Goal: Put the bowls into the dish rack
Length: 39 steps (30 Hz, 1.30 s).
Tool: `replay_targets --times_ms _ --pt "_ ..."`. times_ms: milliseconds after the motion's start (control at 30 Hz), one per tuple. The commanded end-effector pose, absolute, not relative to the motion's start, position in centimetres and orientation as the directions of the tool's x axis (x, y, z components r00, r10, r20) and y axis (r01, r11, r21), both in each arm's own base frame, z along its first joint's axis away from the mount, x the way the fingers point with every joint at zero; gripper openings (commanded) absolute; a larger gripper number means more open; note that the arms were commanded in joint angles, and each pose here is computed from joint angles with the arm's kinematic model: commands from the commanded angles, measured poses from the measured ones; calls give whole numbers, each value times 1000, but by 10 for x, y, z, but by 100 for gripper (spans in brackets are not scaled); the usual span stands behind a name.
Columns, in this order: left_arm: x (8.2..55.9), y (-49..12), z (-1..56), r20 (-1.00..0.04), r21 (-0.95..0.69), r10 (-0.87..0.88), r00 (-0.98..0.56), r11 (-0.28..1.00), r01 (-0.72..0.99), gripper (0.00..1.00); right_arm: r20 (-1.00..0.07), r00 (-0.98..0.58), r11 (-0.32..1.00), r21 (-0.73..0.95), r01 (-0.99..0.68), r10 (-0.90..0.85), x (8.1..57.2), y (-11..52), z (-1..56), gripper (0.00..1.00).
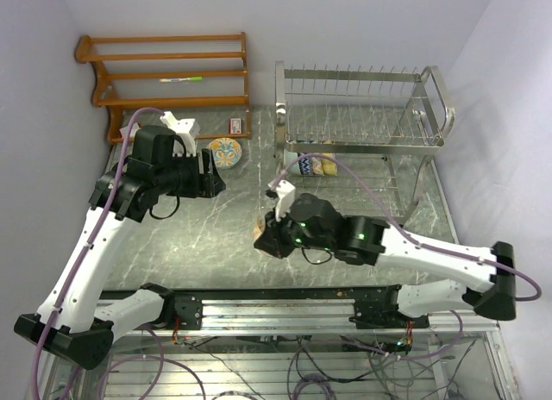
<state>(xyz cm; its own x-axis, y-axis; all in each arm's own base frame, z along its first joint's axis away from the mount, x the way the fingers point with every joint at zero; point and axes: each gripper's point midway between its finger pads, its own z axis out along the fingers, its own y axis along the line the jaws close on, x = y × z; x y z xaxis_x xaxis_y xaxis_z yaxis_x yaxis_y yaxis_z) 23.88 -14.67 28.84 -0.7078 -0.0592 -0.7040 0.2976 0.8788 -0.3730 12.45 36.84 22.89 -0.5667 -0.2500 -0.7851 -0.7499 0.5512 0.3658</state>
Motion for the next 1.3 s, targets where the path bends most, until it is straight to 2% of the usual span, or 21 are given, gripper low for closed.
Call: replay_targets --times_ms 0,333,500,667,1067,1267 --pt "244 -138 296 -735 -352 -85 -673 896 270 75 -753 -652 534 518 -668 -86 110 345 257 0" --pt "249 -133 306 -757 -330 -90 -647 908 259 75 -637 -764 549 677 -490 104 92 285 236 0" --pt "248 -137 307 -759 -347 -98 -644 898 272 75 -594 -797 591 685 -427 112 104 277 218 0" --pt "246 -135 306 -757 -340 -92 -647 901 270 75 -493 -861 516 773 -368 124 125 273 201 0" --pt "240 -129 310 -761 -339 -108 -640 907 250 75 -483 -848 395 838 -375 220 183 264 214 0" --pt "238 -128 307 -757 -337 -107 -644 909 245 75 -508 -810 406 833 -376 292 218 248 224 0"
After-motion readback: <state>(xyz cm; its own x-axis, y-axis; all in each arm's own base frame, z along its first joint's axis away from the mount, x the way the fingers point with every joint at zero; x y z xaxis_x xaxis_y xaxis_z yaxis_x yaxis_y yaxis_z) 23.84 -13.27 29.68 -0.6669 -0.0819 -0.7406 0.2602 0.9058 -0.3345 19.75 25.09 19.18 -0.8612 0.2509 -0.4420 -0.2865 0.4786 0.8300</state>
